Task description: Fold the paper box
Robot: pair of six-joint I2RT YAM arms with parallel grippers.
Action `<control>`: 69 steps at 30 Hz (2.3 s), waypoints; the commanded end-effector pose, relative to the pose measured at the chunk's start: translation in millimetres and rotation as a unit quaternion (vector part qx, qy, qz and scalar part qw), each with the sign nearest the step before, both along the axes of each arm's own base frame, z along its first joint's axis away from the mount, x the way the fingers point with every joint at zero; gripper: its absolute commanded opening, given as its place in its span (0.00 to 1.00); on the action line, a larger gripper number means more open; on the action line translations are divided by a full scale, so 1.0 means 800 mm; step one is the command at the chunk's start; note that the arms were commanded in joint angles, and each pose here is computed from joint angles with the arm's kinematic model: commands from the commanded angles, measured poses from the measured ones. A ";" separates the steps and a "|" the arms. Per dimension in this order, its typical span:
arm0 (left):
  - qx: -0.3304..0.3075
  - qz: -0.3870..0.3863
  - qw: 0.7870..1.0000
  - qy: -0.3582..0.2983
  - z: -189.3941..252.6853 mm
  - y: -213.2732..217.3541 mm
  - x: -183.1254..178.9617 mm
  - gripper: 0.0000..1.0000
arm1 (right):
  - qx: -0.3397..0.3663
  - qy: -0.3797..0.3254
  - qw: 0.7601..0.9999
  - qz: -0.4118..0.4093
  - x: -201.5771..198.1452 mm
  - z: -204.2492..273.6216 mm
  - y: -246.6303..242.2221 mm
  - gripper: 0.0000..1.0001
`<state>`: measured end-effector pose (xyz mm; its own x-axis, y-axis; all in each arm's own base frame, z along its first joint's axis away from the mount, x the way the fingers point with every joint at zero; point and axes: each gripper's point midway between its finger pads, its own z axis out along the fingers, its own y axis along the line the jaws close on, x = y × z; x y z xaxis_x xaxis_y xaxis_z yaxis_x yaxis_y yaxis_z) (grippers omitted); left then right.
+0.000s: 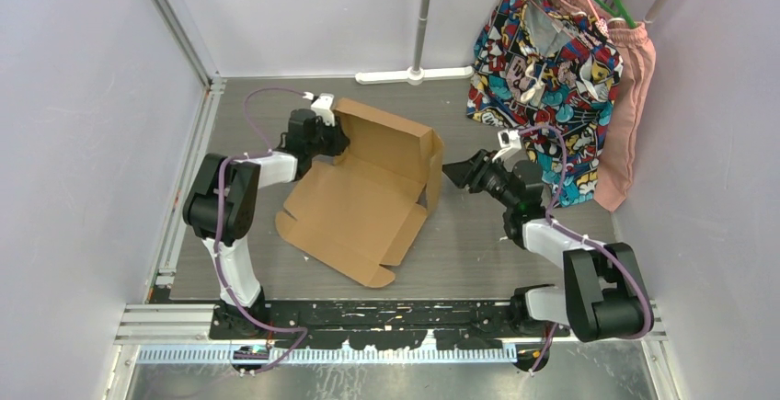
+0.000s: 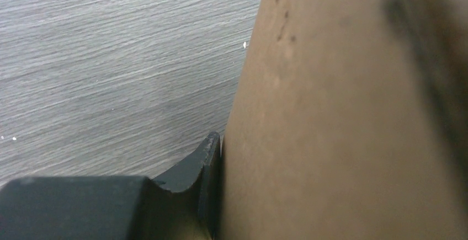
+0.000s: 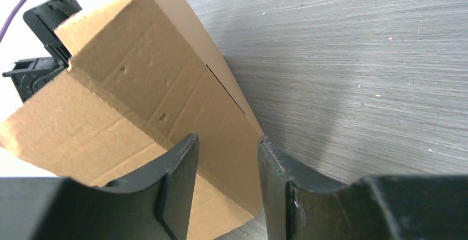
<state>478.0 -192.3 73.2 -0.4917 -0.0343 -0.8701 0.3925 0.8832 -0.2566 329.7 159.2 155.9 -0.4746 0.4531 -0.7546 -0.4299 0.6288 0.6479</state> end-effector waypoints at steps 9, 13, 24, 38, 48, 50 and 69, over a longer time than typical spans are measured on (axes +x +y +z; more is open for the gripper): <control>-0.001 -0.032 0.999 0.014 0.020 -0.014 0.011 0.22 | 0.003 -0.020 1.000 -0.015 -0.009 0.017 -0.004 0.49; 0.000 -0.036 0.999 0.021 0.019 -0.015 0.010 0.22 | 0.008 -0.014 1.000 -0.014 -0.011 0.015 -0.003 0.49; -0.004 -0.036 0.999 0.025 0.020 -0.016 0.012 0.22 | 0.014 0.081 0.997 -0.010 -0.056 -0.018 -0.002 0.49; -0.014 -0.047 0.998 0.037 0.017 -0.022 0.010 0.22 | 0.003 0.057 0.998 -0.008 -0.049 0.004 0.000 0.50; -0.012 -0.053 0.997 0.048 0.016 -0.026 0.014 0.22 | -0.028 0.147 0.989 0.010 -0.109 -0.004 0.011 0.45; -0.012 -0.052 0.997 0.050 0.014 -0.026 0.014 0.22 | -0.030 0.175 0.984 0.018 -0.122 -0.011 0.014 0.45; -0.013 -0.057 0.997 0.056 0.014 -0.026 0.011 0.22 | -0.027 0.189 0.980 0.048 -0.142 -0.011 0.043 0.44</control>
<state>480.3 -209.0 69.3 -0.6030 0.0231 -0.7974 0.4372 0.8457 -0.3061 212.2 177.0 117.6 -0.7965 0.3515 -0.4919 -0.1242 0.7011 0.7021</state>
